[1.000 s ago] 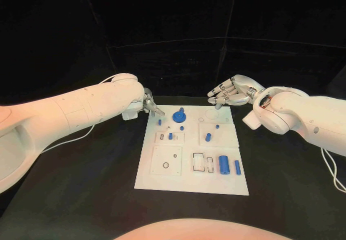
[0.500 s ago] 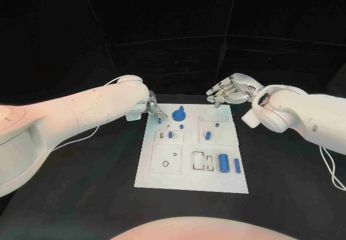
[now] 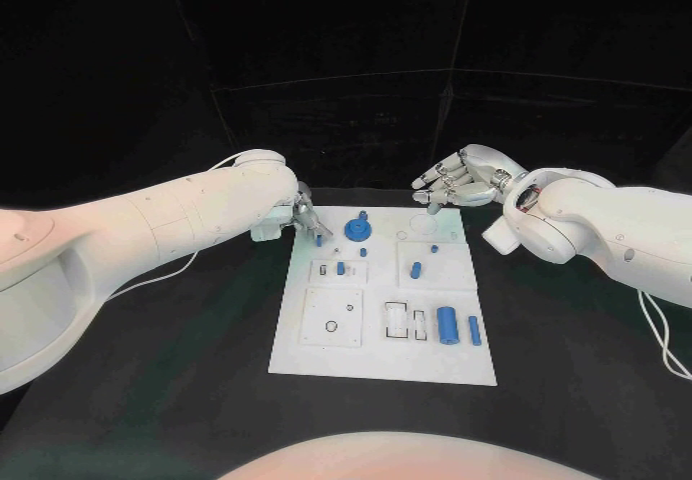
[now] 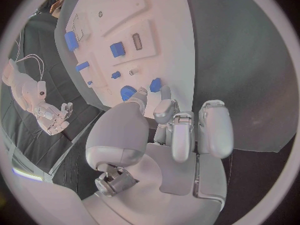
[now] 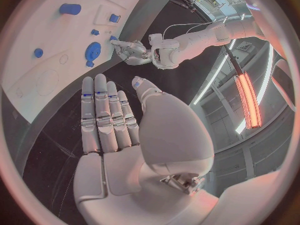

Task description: Assemble the parts on the task board

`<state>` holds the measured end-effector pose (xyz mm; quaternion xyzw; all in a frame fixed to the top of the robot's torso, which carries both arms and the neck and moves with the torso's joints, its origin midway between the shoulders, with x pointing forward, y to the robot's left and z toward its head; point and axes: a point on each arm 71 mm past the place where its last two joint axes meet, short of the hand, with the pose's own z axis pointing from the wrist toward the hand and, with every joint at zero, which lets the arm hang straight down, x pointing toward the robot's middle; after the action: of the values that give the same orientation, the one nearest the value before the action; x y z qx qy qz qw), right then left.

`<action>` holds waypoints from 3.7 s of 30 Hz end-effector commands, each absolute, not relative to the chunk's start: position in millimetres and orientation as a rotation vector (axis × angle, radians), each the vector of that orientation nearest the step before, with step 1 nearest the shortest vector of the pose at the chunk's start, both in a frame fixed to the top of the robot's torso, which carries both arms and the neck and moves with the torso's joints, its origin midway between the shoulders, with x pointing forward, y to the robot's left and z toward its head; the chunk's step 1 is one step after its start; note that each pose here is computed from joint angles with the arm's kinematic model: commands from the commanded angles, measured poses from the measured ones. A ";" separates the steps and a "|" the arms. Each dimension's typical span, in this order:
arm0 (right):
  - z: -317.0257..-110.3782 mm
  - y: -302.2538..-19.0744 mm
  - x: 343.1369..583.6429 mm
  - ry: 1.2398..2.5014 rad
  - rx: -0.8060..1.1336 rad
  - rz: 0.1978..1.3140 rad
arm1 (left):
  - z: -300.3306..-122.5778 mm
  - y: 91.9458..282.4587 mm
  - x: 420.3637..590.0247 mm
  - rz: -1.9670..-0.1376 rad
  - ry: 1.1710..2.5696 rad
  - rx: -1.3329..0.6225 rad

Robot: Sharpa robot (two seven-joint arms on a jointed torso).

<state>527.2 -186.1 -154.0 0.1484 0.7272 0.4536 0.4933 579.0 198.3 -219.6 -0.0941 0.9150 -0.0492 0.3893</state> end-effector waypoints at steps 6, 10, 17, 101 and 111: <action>-152.3 -183.9 527.1 1.759 0.347 1.114 | -219.6 196.3 579.5 -0.121 2.342 -0.219; -152.4 -183.6 527.2 1.760 0.346 1.115 | -219.6 195.2 579.7 -0.125 2.340 -0.217; -152.5 -183.4 527.3 1.761 0.346 1.115 | -219.5 194.0 580.1 -0.135 2.338 -0.218; -152.9 -188.0 528.6 1.763 0.349 1.109 | -236.1 201.6 500.6 -0.344 2.274 -0.271; -153.0 -188.2 528.6 1.763 0.348 1.110 | -237.1 204.5 501.7 -0.330 2.282 -0.273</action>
<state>529.0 -189.5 -154.6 0.1485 0.7278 0.4522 0.4937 502.5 202.3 -234.4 -0.1132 0.8957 -0.1432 0.4055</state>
